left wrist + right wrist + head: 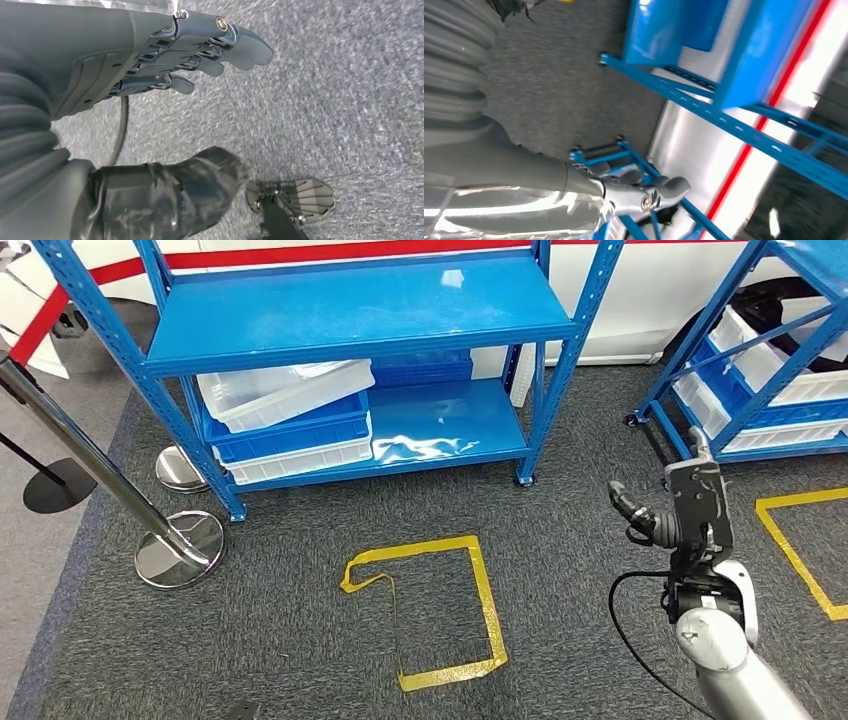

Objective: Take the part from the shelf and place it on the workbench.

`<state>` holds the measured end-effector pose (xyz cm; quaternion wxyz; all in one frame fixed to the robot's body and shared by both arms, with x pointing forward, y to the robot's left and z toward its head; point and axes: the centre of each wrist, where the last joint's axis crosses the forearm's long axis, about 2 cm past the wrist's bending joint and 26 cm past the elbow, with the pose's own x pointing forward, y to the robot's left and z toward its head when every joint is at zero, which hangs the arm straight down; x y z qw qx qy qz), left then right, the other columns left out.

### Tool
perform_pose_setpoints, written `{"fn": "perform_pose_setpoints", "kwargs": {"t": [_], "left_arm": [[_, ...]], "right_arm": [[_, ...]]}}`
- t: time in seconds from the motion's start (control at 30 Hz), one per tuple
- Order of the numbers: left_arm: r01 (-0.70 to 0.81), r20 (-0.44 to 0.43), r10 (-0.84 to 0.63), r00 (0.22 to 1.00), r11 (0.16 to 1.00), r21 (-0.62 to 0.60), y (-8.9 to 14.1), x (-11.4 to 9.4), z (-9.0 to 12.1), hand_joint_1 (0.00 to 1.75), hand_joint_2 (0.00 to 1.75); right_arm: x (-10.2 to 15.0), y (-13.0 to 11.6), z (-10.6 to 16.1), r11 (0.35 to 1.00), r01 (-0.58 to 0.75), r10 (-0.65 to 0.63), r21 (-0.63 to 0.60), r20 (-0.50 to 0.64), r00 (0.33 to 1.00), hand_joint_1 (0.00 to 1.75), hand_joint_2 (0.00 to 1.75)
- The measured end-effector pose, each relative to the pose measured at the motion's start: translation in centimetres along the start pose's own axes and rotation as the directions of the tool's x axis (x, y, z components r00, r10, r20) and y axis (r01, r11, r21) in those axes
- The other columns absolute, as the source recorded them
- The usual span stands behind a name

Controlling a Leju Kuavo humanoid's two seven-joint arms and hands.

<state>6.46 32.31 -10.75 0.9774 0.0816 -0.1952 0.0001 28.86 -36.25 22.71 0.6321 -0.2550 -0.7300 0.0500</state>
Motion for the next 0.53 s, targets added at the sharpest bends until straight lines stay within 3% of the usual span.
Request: {"fn": "perform_pose_setpoints", "kwargs": {"t": [0.3,0.53], "left_arm": [[0.031,0.027,-0.029,0.999,0.997,-0.074,-1.6,1.0,0.0,0.0,1.75],[0.054,0.001,-0.054,0.999,0.993,-0.108,-2.1,-0.4,0.5,0.0,1.75]], "right_arm": [[-7.4,1.7,2.5,0.99,-0.073,0.099,0.122,-0.226,0.969,0.0,1.75],[-11.4,3.2,4.7,0.975,-0.068,0.14,0.213,-0.342,0.929,0.0,1.75]]}}
